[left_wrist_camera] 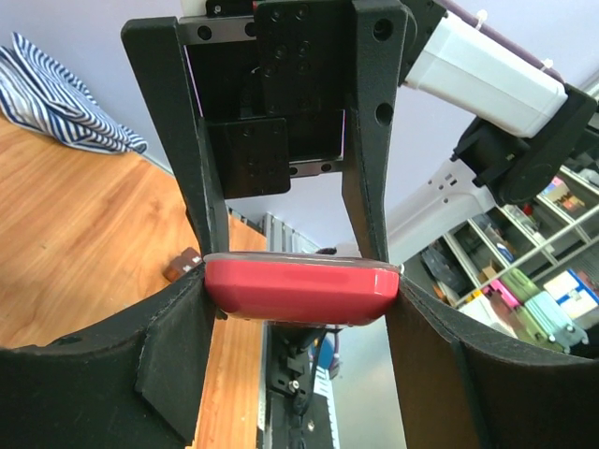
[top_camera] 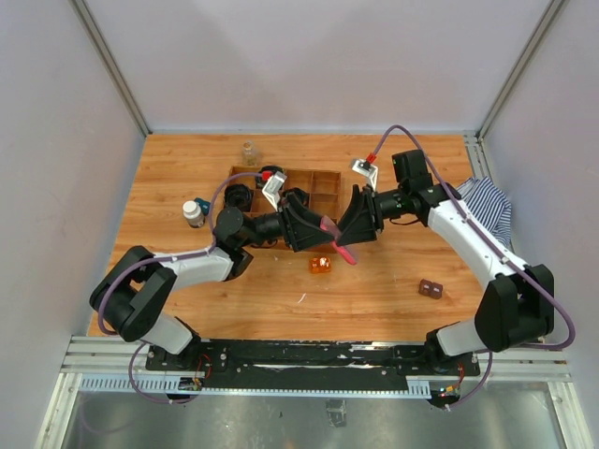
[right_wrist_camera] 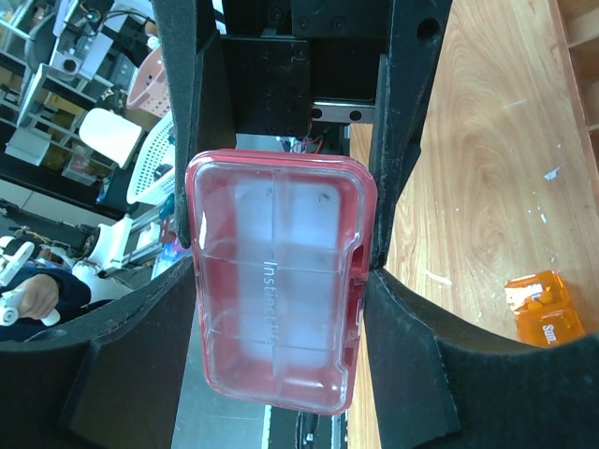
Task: Sort the pills into containers
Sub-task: Open the pill container at the center of the board.
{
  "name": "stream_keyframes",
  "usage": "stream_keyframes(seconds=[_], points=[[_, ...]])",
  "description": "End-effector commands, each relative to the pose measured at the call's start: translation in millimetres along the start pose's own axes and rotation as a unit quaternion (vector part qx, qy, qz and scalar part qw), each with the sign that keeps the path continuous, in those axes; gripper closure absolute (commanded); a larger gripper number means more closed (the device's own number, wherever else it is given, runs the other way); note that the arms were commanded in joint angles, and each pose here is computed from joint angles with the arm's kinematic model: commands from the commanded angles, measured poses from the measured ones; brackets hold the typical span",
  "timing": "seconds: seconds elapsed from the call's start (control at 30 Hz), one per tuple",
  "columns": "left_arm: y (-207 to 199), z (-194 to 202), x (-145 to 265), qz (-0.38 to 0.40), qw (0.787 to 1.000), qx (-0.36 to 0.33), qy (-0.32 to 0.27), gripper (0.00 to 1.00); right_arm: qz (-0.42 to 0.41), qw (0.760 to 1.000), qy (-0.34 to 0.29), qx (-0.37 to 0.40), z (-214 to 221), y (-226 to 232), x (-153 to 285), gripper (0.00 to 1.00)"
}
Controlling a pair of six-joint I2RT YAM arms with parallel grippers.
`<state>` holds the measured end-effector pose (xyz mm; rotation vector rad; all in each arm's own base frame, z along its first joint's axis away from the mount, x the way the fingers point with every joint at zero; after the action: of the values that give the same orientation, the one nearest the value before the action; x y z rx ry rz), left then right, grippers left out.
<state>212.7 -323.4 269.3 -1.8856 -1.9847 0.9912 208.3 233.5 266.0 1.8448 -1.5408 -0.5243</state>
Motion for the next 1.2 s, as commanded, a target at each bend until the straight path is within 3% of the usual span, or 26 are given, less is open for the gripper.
stream_keyframes(seconds=[0.0, 0.13, 0.2, 0.6, 0.7, 0.8, 0.87, 0.93, 1.03, 1.17], points=[[-10, 1, 1, 0.036, 0.999, -0.013, 0.015, 1.0, -0.009, 0.999, -0.001, 0.039, 1, 27, 7, 0.6], [-10, -3, 0, 0.028, 0.999, -0.015, 0.011, 1.0, 0.001, 0.998, 0.0, 0.065, 1, 30, 8, 0.3], [-8, -4, -1, 0.019, 1.0, -0.016, 0.014, 1.0, 0.017, 0.996, 0.007, 0.086, 4, 29, 7, 0.24], [-3, -12, -3, -0.011, 1.0, -0.015, 0.001, 1.0, 0.057, 0.993, 0.053, 0.09, 20, 20, -10, 0.19], [-4, -14, -4, -0.011, 1.0, -0.017, -0.002, 1.0, 0.053, 0.994, 0.05, 0.081, 19, 18, -12, 0.26], [-4, -17, -4, -0.017, 1.0, -0.018, -0.01, 0.98, 0.046, 0.995, 0.045, 0.071, 18, 20, -13, 0.53], [-4, -21, -4, -0.019, 0.999, -0.021, -0.019, 0.94, 0.04, 0.996, 0.042, 0.067, 18, 21, -14, 0.66], [-6, -24, -4, -0.02, 0.999, -0.024, -0.028, 0.82, 0.033, 0.997, 0.038, 0.06, 17, 22, -13, 0.74], [-12, -30, -3, -0.015, 0.998, -0.033, -0.044, 0.55, 0.024, 0.998, 0.028, 0.051, 15, 23, -11, 0.84], [-22, -36, 2, -0.003, 0.996, -0.051, -0.068, 0.22, 0.014, 0.999, 0.014, 0.042, 11, 24, -6, 0.9]])
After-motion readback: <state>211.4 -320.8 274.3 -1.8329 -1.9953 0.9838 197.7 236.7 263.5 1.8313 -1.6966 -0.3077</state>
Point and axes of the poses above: each gripper's point midway between its finger pads, its own x axis back along the fingers, its own y axis along the line the jaws close on, z = x × y, the point moved 2 cm from there along x, back along the fingers, and after that the axes turned 2 degrees about -x, right-handed, at the moved point
